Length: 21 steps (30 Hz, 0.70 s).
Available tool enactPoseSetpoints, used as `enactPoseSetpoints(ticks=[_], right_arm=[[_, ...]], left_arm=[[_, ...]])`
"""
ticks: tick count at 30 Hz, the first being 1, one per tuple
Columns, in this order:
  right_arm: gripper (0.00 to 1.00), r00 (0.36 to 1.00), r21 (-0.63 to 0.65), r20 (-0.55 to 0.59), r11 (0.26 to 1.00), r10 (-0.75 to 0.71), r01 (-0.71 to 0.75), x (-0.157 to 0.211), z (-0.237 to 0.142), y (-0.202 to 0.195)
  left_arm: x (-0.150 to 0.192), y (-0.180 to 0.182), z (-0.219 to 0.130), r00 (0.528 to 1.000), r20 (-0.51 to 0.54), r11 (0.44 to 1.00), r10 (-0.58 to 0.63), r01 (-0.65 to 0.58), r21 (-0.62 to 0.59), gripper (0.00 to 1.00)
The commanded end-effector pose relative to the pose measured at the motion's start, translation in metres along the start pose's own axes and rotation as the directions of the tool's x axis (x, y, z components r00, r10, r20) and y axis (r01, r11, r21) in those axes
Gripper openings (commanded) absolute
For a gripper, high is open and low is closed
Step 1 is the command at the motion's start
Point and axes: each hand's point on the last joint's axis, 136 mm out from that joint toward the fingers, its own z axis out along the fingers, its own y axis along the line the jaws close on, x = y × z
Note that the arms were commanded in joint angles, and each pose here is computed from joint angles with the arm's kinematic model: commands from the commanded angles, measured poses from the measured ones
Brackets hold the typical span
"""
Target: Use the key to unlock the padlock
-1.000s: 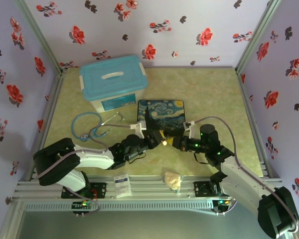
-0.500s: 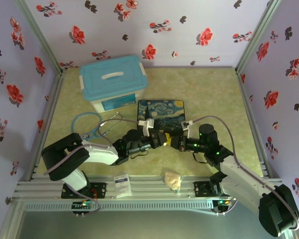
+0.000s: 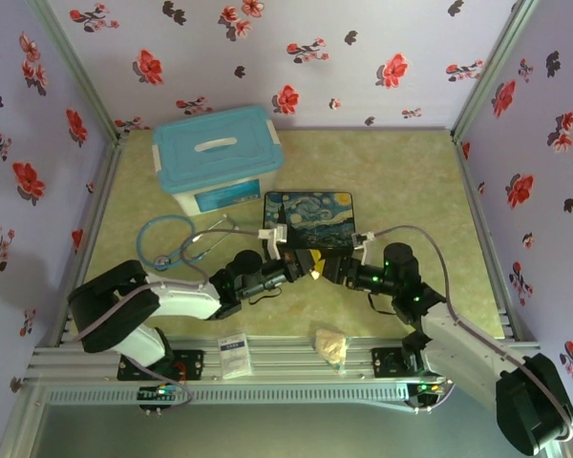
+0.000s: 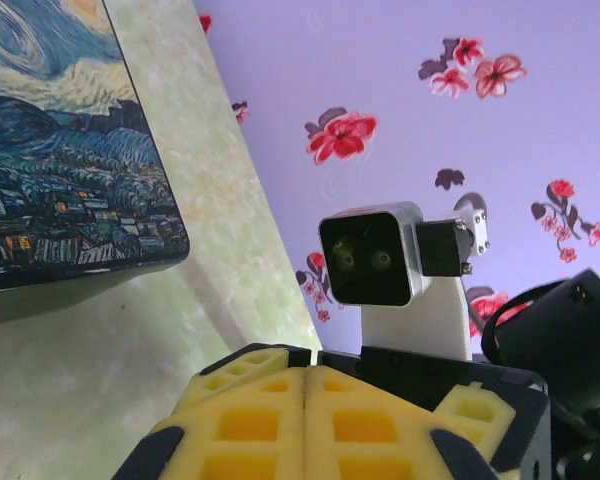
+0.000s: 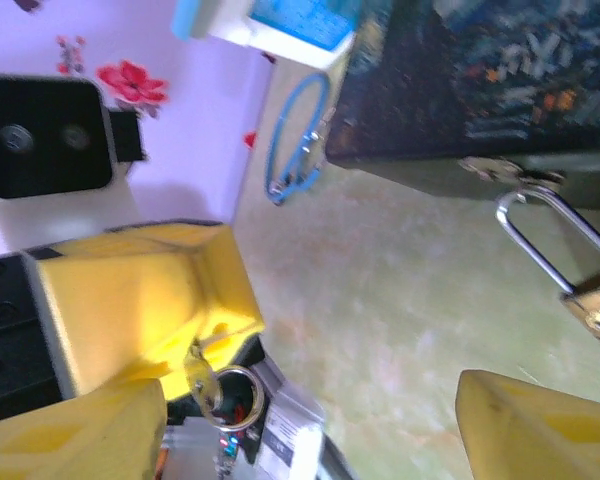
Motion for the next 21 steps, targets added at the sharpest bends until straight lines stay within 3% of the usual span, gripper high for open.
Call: enactPoseSetpoints(ticks=[1,7,11,15,21], right_arm=[[0.76,0.99,-0.154,0.143,0.988,0.003,0.019,-0.03,-0.004,0.038],[0.72,0.982,-0.28,0.183,0.96,0.04,0.013,-0.041,-0.002,0.068],[0.68,0.982,-0.307,0.184,0.952,0.046,0.013,-0.04,0.001,0.071],[0.6,0.978,-0.324,0.198,0.946,0.059,0.009,-0.042,0.001,0.071],[0.39,0.975,-0.344,0.21,0.939,0.066,0.011,-0.045,0.002,0.073]], left_arm=[[-0.024,-0.011,-0.009,0.987,0.15,0.998,-0.055,0.055,-0.001,0.0],[-0.038,-0.033,-0.014,0.948,0.303,0.995,-0.095,0.092,0.024,0.0],[-0.043,-0.047,-0.019,0.92,0.367,0.989,-0.134,0.102,0.105,0.0],[-0.039,-0.053,-0.015,0.917,0.364,0.983,-0.166,0.125,0.133,0.0],[-0.037,-0.053,-0.019,0.902,0.4,0.985,-0.165,0.126,0.121,0.0]])
